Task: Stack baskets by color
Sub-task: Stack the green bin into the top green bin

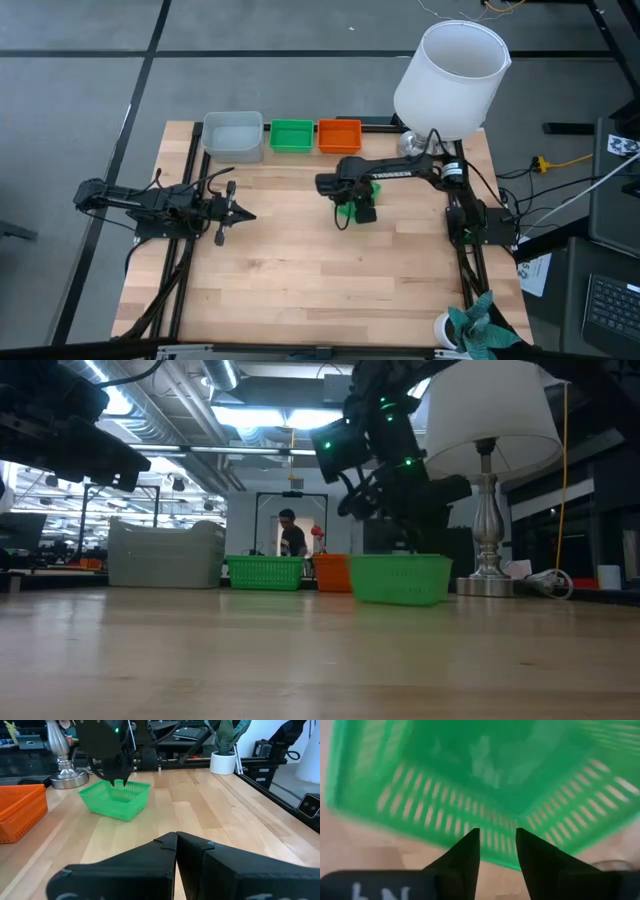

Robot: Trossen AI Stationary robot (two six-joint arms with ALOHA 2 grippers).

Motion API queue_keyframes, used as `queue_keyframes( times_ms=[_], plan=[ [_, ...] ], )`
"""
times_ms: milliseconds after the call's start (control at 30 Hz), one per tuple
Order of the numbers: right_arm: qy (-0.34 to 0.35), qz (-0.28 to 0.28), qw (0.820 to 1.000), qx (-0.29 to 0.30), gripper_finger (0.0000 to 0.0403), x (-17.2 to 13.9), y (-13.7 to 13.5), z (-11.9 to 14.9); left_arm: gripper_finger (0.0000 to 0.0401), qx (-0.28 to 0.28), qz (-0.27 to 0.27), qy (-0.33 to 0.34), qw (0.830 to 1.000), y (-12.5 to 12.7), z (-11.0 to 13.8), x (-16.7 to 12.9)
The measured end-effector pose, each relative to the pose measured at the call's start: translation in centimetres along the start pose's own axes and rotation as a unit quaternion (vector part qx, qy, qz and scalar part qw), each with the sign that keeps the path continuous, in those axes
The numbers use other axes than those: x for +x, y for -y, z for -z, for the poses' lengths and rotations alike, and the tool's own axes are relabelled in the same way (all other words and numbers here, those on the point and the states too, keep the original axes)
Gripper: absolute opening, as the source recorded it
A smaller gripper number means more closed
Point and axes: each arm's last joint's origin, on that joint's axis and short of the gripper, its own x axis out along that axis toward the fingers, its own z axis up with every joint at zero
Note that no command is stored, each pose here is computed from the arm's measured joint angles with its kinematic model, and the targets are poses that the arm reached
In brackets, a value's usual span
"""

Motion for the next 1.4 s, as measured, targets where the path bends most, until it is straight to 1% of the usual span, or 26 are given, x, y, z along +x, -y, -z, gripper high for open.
queue_keyframes(
  times_ms=[67, 233, 300, 400, 467, 533, 600, 667, 733, 800, 867, 900, 933, 967, 1033, 1133, 1167, 1233, 1300, 1400],
  plan=[
    [0.013, 0.018, 1.000, 0.009, 0.0127, -0.3, 0.1, 0.3, 0.0000, 0.000, 0.000, 0.000, 1.000, 0.0, 0.0, 0.0],
    [0.031, 0.019, 0.999, 0.011, 0.0127, -0.9, 0.1, 0.6, 0.0000, 0.000, 0.000, 0.000, 1.000, 0.0, 0.0, 0.0],
    [0.053, 0.006, 0.999, 0.005, 0.0127, -1.1, 0.1, 0.3, 0.0000, 0.000, 0.000, 0.000, 1.000, 0.0, 0.0, 0.0],
    [0.108, -0.040, 0.993, -0.009, 0.0127, -1.2, -0.1, -0.6, 0.0000, 0.000, 0.000, 0.000, 1.000, 0.0, 0.0, 0.0],
    [0.169, -0.068, 0.983, -0.016, 0.0127, -1.6, -0.4, -1.7, 0.0000, 0.000, 0.000, 0.000, 1.000, 0.0, 0.0, 0.0],
    [0.226, -0.085, 0.970, -0.030, 0.0127, -2.0, -0.8, -2.7, 0.0000, 0.000, 0.000, 0.000, 1.000, 0.0, 0.0, 0.0],
    [0.290, -0.082, 0.952, -0.045, 0.0127, -2.7, -1.0, -3.8, 0.0000, 0.000, 0.000, 0.000, 1.000, 0.0, 0.0, 0.0],
    [0.350, -0.065, 0.933, -0.059, 0.0127, -3.4, -1.2, -4.9, 0.0000, 0.000, 0.000, 0.000, 1.000, 0.0, 0.0, 0.0],
    [0.404, -0.026, 0.913, -0.053, 0.0127, -4.3, -1.0, -5.8, 0.0000, 0.000, 0.000, 0.000, 1.000, 0.0, 0.0, 0.0],
    [0.424, 0.024, 0.905, -0.032, 0.0127, -5.4, -0.8, -6.1, 0.0000, -0.002, 0.000, 0.000, 1.000, 0.0, 0.0, 0.0],
    [0.423, 0.075, 0.903, -0.010, 0.0127, -6.5, -0.5, -6.1, 0.0000, -0.005, 0.000, 0.000, 1.000, 0.0, 0.0, 0.0],
    [0.409, 0.089, 0.908, -0.006, 0.0127, -6.8, -0.4, -5.8, 0.0000, -0.010, 0.000, 0.000, 1.000, 0.0, 0.0, 0.0],
    [0.383, 0.093, 0.919, -0.009, 0.0127, -7.0, -0.4, -5.3, 0.0000, -0.015, 0.000, 0.000, 1.000, 0.0, 0.0, 0.0],
    [0.351, 0.089, 0.932, -0.017, 0.0127, -7.0, -0.4, -4.7, 0.0000, -0.017, 0.000, 0.000, 1.000, 0.0, 0.0, 0.0],
    [0.286, 0.062, 0.955, -0.039, 0.0127, -7.1, -0.6, -3.3, 0.0000, -0.023, 0.000, 0.000, 1.000, 0.0, 0.0, 0.0],
    [0.183, 0.007, 0.980, -0.074, 0.0127, -6.7, -1.2, -0.7, 0.0000, -0.021, 0.000, 0.000, 1.000, 0.0, 0.0, 0.0],
    [0.163, -0.009, 0.984, -0.075, 0.0127, -6.4, -1.4, -0.3, 0.0000, -0.016, 0.000, 0.000, 1.000, 0.0, 0.0, 0.0],
    [0.147, -0.037, 0.986, -0.064, 0.0127, -5.8, -1.6, 0.0, 0.0000, -0.009, 0.000, 0.000, 1.000, 0.0, 0.0, 0.0],
    [0.149, -0.054, 0.985, -0.067, 0.0127, -5.2, -2.1, 0.0, 0.0000, -0.001, 0.000, 0.000, 1.000, 0.0, 0.0, 0.0],
    [0.146, -0.040, 0.984, -0.094, 0.0127, -4.0, -3.0, -0.3, 0.0000, 0.011, 0.000, 0.000, 1.000, 0.0, 0.0, 0.0]
  ],
)
